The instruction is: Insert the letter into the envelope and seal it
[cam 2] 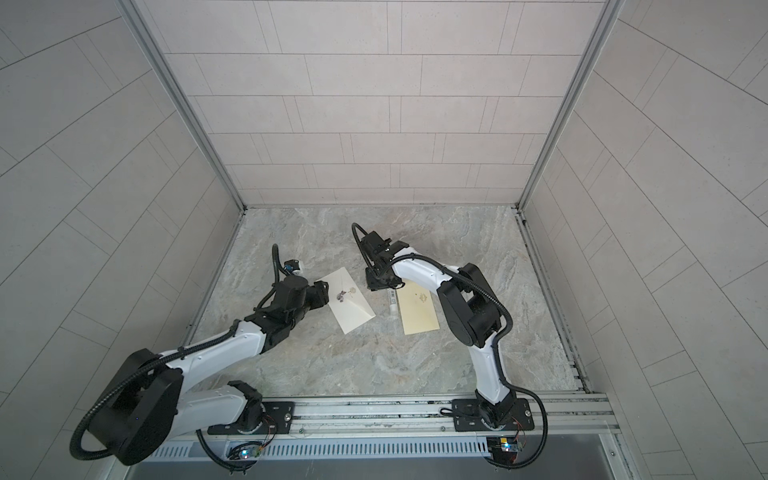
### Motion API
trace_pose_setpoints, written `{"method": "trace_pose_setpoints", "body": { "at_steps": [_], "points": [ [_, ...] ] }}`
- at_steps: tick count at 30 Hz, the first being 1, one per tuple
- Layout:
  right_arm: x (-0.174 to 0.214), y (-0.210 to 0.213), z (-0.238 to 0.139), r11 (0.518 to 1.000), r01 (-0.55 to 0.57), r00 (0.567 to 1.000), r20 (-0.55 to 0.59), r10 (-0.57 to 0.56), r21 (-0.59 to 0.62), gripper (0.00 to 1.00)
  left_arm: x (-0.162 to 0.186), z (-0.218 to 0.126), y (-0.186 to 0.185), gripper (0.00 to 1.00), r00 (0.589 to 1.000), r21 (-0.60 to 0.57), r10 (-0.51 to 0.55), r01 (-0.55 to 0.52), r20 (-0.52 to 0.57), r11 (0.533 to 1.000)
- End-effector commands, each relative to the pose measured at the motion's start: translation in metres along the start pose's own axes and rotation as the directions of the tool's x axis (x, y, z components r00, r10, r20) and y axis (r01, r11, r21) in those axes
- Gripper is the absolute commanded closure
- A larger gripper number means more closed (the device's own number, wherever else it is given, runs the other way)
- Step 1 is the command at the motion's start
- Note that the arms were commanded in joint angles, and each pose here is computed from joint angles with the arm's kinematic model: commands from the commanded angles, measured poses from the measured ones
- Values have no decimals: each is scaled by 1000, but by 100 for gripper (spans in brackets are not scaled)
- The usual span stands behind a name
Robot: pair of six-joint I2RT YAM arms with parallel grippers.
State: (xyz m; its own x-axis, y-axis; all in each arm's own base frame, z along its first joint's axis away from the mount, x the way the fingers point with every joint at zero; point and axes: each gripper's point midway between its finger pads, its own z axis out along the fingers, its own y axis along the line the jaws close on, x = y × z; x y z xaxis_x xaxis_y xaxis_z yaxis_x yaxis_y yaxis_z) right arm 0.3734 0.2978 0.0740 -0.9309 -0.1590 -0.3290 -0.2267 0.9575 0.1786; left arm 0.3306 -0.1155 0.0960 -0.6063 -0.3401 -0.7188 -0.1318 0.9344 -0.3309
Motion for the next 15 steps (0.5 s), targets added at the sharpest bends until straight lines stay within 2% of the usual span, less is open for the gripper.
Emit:
{"method": "trace_pose_setpoints", "body": {
  "at_steps": [1, 3, 5, 8, 15],
  "points": [
    [-3, 24, 3, 999, 19, 1000, -8, -20, -38, 75, 22, -3, 26, 33, 985, -158, -9, -18, -171, 987],
    [-4, 41, 13, 997, 32, 999, -30, -34, -76, 84, 22, -2, 26, 33, 981, -168, 2, -35, -193, 985],
    [-4, 55, 23, 994, 45, 997, -53, -50, -97, 89, 23, -2, 27, 33, 981, -179, -8, -28, -195, 984],
    [-1, 69, 37, 993, 46, 994, -97, -57, -105, 91, 20, -4, 24, 33, 982, -164, -9, -22, -190, 986],
    [35, 54, 78, 1000, -8, 973, -230, 12, 21, 92, 13, -11, 29, 33, 990, -174, -7, -18, -141, 985]
  ]
}}
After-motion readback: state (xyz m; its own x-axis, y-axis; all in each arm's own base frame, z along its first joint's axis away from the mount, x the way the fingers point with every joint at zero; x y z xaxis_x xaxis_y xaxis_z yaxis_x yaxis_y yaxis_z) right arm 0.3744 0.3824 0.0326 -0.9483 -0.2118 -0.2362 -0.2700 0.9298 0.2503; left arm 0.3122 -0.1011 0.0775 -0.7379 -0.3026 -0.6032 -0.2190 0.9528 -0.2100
